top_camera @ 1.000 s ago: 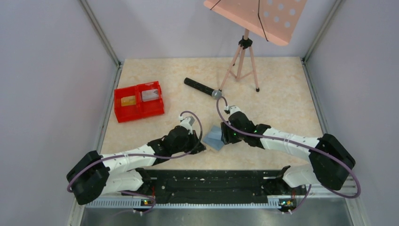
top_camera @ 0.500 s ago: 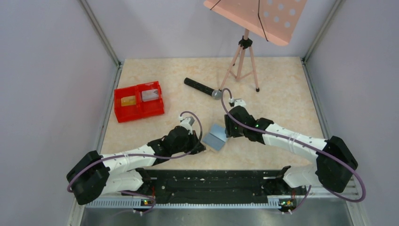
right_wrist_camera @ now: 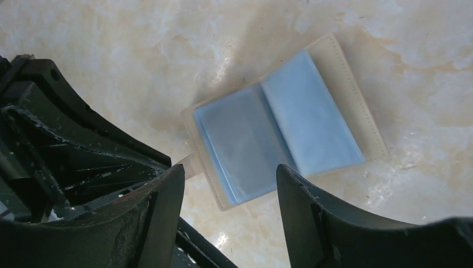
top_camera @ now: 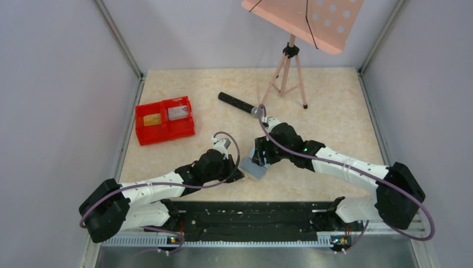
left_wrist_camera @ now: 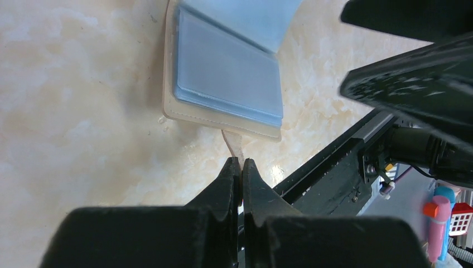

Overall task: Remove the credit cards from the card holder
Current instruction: Open the card holder at the center of the board.

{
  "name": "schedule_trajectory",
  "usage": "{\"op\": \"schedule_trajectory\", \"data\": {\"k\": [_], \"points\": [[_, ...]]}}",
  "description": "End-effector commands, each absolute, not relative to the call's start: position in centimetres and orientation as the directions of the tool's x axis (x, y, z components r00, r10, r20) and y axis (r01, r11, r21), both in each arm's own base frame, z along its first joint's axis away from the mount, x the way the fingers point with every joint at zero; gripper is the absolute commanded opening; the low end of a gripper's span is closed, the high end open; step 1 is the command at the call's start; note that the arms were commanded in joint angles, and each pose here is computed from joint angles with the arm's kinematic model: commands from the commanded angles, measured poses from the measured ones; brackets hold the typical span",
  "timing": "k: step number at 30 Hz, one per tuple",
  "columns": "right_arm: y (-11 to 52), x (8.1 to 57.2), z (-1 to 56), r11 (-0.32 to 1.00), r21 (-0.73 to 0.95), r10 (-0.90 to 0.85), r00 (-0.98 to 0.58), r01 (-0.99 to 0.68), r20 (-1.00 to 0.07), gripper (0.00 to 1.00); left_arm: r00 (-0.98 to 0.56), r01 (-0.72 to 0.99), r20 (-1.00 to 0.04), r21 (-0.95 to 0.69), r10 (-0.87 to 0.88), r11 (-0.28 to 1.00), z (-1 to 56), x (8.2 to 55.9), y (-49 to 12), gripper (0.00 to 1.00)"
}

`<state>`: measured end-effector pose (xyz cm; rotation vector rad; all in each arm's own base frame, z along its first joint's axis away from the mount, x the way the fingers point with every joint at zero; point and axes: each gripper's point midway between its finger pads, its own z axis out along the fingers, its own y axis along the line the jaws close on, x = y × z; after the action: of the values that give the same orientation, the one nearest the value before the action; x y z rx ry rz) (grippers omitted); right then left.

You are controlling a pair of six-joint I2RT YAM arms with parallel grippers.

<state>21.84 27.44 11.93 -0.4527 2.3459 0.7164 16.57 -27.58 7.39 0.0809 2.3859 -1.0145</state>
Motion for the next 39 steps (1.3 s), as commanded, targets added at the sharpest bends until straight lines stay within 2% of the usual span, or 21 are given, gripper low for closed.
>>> {"op": "schedule_trajectory", "data": {"k": [1, 10, 22, 27, 32, 39], "points": [[28.9, 21.3, 10.4, 0.734, 0.398, -0.2, -0.735, -0.551, -0.648, 0.63, -0.826, 0.295, -0.536, -0.676, -0.175, 0.676, 9.4, 17.3, -28.4, 0.0], [28.7, 21.7, 7.7, 0.744, 0.348, -0.265, -0.731, -0.57, -0.629, 0.67, -0.816, 0.295, -0.548, -0.668, -0.184, 0.683, 9.7, 17.5, -28.1, 0.0], [29.5, 20.4, 6.1, 0.704, 0.377, -0.307, -0.737, -0.601, -0.602, 0.7, -0.816, 0.295, -0.547, -0.672, -0.187, 0.679, 9.9, 17.6, -28.3, 0.0], [29.0, 20.7, 5.5, 0.729, 0.353, -0.305, -0.74, -0.587, -0.6, 0.7, -0.818, 0.292, -0.541, -0.68, -0.193, 0.673, 9.9, 17.5, -28.3, 0.0], [28.8, 20.8, 4.8, 0.738, 0.338, -0.314, -0.741, -0.583, -0.593, 0.66, -0.818, 0.29, -0.542, -0.68, -0.194, 0.673, 9.9, 17.5, -28.3, 0.0], [28.7, 20.7, 4.1, 0.742, 0.339, -0.318, -0.749, -0.578, -0.581, 0.67, -0.817, 0.288, -0.542, -0.681, -0.198, 0.673, 9.9, 17.5, -28.2, 0.0]]}}
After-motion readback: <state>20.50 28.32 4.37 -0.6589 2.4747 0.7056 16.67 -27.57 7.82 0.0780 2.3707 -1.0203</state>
